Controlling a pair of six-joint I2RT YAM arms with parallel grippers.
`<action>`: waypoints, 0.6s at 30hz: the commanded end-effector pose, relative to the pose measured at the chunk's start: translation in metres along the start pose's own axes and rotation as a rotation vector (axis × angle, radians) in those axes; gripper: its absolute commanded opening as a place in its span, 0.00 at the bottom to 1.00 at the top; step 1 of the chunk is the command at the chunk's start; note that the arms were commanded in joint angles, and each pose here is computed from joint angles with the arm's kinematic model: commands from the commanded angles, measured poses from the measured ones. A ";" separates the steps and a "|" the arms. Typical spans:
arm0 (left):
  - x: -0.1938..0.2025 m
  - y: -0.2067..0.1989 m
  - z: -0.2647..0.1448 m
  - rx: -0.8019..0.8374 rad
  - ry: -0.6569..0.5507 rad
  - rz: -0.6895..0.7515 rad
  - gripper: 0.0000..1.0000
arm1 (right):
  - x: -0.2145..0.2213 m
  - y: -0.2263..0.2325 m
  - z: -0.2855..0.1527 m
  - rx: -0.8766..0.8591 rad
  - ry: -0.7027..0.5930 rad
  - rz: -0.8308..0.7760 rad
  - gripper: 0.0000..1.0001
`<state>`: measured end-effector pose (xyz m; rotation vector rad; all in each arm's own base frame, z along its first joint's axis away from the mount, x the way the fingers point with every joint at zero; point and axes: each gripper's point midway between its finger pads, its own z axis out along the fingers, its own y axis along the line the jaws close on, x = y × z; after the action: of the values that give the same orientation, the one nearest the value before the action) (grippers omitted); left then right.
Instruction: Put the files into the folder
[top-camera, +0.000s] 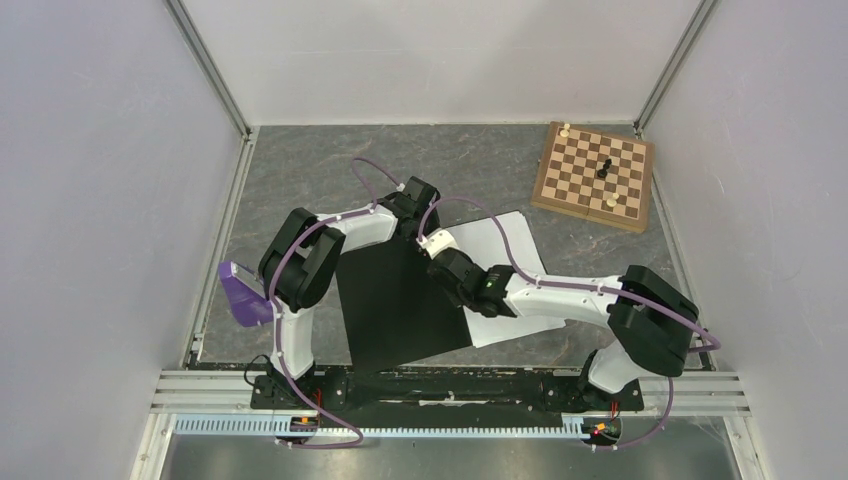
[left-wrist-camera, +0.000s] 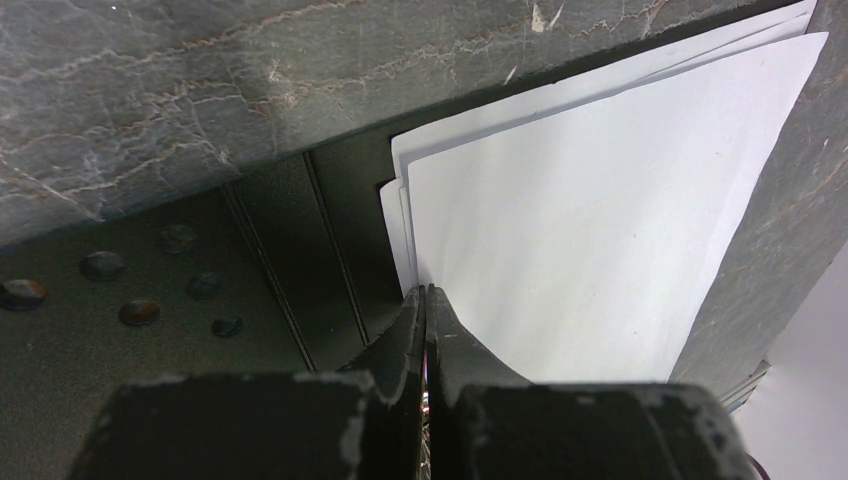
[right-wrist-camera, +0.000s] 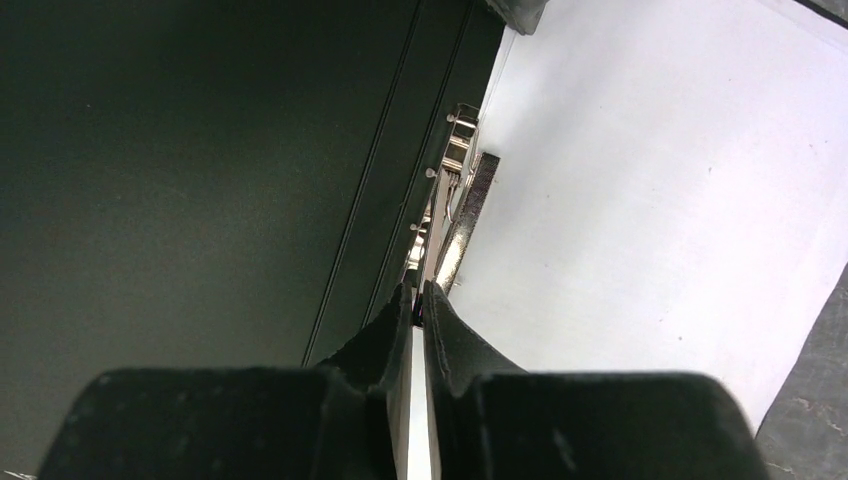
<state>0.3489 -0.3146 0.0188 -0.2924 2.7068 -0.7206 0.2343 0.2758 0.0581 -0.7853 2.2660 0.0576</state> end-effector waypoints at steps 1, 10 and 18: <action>0.010 0.055 0.015 -0.187 0.024 -0.041 0.02 | 0.034 0.002 0.001 -0.013 0.075 0.006 0.05; 0.009 0.060 0.016 -0.199 0.023 -0.047 0.02 | 0.072 -0.002 0.011 0.011 0.142 0.001 0.02; 0.009 0.060 0.017 -0.197 0.025 -0.050 0.02 | 0.096 0.004 0.020 -0.021 0.174 0.012 0.00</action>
<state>0.3495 -0.3135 0.0179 -0.2987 2.7102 -0.7236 0.2226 0.2701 0.0289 -0.7242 2.2739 0.1148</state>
